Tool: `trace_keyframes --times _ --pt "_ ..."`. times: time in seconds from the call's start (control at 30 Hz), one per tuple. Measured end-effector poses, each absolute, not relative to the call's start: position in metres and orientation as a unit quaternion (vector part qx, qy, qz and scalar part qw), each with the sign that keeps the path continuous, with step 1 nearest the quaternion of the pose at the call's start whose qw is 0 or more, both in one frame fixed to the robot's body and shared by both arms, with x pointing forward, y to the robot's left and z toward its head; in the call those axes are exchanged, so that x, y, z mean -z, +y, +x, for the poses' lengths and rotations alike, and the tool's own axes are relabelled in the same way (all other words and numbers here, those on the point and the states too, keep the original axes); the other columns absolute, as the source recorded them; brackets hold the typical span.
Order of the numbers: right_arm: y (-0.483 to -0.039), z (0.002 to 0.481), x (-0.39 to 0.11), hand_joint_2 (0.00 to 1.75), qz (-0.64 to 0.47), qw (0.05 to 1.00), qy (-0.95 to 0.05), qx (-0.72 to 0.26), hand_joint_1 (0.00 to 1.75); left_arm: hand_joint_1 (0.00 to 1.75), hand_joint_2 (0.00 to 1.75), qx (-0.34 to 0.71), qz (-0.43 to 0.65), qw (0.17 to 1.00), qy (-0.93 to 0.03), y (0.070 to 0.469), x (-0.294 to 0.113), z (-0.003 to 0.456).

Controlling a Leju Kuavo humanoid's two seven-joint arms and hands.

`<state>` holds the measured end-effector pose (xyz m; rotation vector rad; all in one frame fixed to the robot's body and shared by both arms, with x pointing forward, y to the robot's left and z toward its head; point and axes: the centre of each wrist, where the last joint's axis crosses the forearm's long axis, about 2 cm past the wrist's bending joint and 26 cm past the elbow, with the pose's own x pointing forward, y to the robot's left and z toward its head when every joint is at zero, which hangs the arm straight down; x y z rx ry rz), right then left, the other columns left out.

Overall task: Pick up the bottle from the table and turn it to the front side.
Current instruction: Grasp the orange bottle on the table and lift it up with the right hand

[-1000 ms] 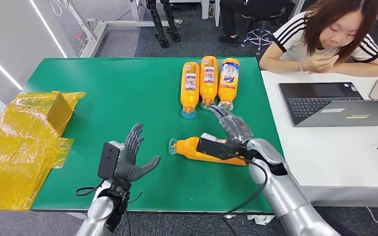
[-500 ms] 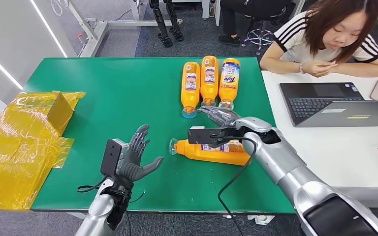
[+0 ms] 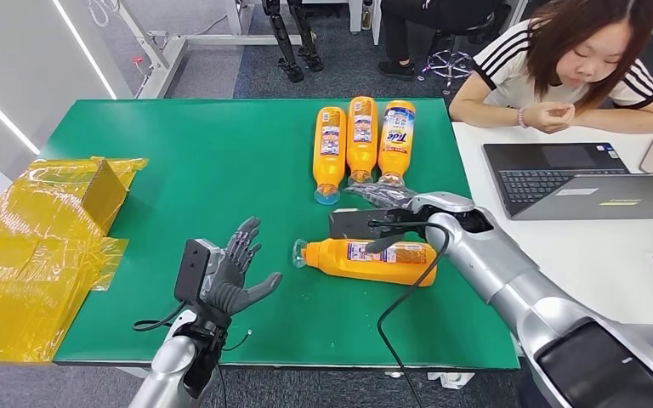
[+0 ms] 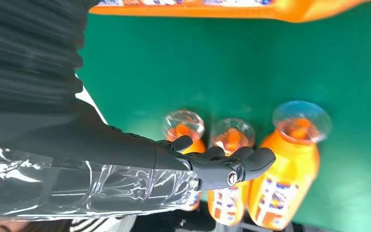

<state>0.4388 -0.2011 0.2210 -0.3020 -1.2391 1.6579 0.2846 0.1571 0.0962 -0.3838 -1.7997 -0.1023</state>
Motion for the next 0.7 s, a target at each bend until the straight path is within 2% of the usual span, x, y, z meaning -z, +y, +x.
trace_keyframes --times 0.3,0.7 --pt "-0.227 0.436 -0.204 1.75 -0.138 0.523 -0.456 -0.707 0.0 0.0 1.75 0.038 -0.172 0.612 -0.771 0.159 -0.094 0.283" --pt "-0.256 0.42 -0.17 1.75 -0.125 0.549 -0.431 -0.705 0.0 0.0 1.75 0.03 -0.183 0.615 -0.766 0.161 -0.093 0.283"
